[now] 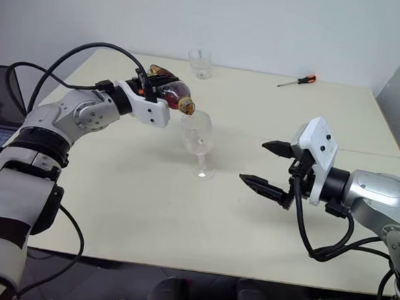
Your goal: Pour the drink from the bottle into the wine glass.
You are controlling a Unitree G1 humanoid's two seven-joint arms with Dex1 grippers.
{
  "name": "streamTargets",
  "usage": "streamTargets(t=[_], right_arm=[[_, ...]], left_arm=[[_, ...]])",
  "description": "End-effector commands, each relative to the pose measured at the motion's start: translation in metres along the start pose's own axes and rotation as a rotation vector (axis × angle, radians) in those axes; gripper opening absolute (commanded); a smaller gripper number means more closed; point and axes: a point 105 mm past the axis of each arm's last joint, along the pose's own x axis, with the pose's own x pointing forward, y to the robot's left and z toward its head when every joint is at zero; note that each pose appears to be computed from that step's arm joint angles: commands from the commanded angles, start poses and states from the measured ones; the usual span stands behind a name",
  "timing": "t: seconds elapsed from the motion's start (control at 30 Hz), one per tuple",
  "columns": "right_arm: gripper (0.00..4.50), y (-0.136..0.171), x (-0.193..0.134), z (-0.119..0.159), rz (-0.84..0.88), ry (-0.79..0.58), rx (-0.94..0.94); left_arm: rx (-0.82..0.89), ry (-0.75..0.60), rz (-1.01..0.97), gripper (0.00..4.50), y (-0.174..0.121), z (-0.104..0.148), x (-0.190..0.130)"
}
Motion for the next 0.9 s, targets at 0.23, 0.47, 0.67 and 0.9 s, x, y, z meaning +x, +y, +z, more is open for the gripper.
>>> streamTargets(t=[0.23, 0.47, 0.67, 0.9], right_arm=[[4.5, 0.0012, -0.0016, 0.0122, 0.002, -0.029, -0.054], [4.5, 0.0015, -0.0011, 0.0123, 0.004, -0.029, -0.054], [4.5, 0.0014, -0.0005, 0.012, 0.008, -0.027, -0.055], [4.5, 0.0008, 0.001, 0.0122, 0.018, -0.025, -0.055]], left_arm=[[0.068, -0.009, 0.089, 0.9, 0.0352, 0.0014, 0.0007], [0.074, 0.001, 0.082, 0.9, 0.0341, -0.0007, 0.0004], [0.077, 0.009, 0.08, 0.9, 0.0327, -0.0024, 0.0001], [0.081, 0.016, 0.082, 0.9, 0.0328, -0.0039, -0.0009]])
